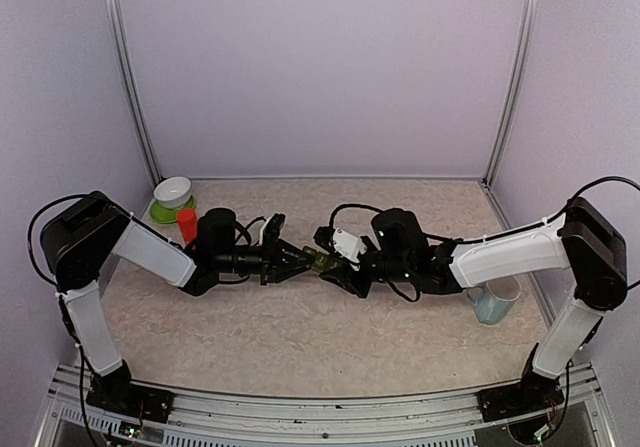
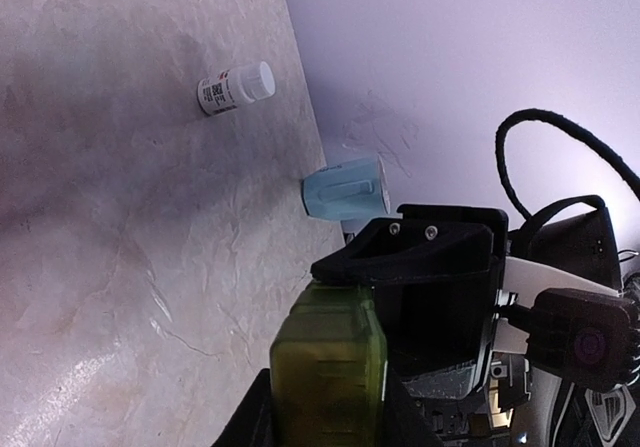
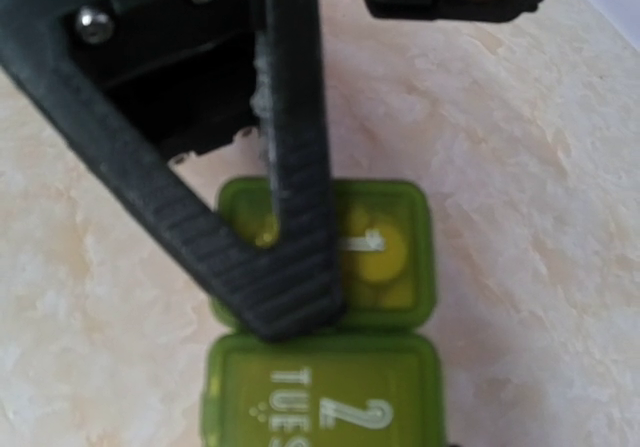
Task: Sort the pills into containers
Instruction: Close the lid of the pill container, then pass from the right arm to the left
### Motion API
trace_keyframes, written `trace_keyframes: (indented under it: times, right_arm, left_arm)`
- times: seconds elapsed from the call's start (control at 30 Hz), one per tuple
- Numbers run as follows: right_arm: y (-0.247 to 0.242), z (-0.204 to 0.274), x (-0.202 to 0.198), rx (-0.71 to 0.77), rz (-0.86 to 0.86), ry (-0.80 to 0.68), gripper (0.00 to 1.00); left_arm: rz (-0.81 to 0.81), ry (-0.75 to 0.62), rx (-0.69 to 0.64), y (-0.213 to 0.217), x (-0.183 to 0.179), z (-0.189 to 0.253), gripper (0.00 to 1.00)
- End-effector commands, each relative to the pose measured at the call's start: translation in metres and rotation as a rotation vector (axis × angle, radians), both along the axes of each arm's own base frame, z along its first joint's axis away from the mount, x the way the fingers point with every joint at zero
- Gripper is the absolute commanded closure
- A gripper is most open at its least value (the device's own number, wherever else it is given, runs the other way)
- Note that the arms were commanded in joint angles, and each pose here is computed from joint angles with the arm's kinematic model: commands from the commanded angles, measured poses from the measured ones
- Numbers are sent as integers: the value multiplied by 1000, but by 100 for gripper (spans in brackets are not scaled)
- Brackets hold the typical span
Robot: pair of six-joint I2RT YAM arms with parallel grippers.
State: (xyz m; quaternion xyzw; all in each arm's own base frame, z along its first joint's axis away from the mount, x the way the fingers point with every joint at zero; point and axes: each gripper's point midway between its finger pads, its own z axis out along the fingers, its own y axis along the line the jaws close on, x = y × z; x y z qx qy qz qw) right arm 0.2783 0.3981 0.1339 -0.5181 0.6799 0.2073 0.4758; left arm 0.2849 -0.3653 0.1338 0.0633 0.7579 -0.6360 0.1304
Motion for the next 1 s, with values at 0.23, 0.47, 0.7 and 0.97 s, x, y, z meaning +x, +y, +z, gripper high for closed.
trace_keyframes:
  times: [0.23, 0.47, 0.7, 0.97]
  right_arm:
    - [-2, 20, 3, 46, -3, -19, 66]
    - [1, 18, -6, 33, 56, -21, 66]
    - [7, 15, -18, 18, 106, -28, 66]
    - [7, 15, -17, 17, 103, -34, 65]
  left_arm:
    - [-27, -51, -56, -1, -6, 17, 56]
    - [-51, -48, -45, -7, -9, 15, 35]
    - [-87, -44, -45, -17, -13, 12, 38]
    - [-110, -42, -56, -22, -17, 13, 54]
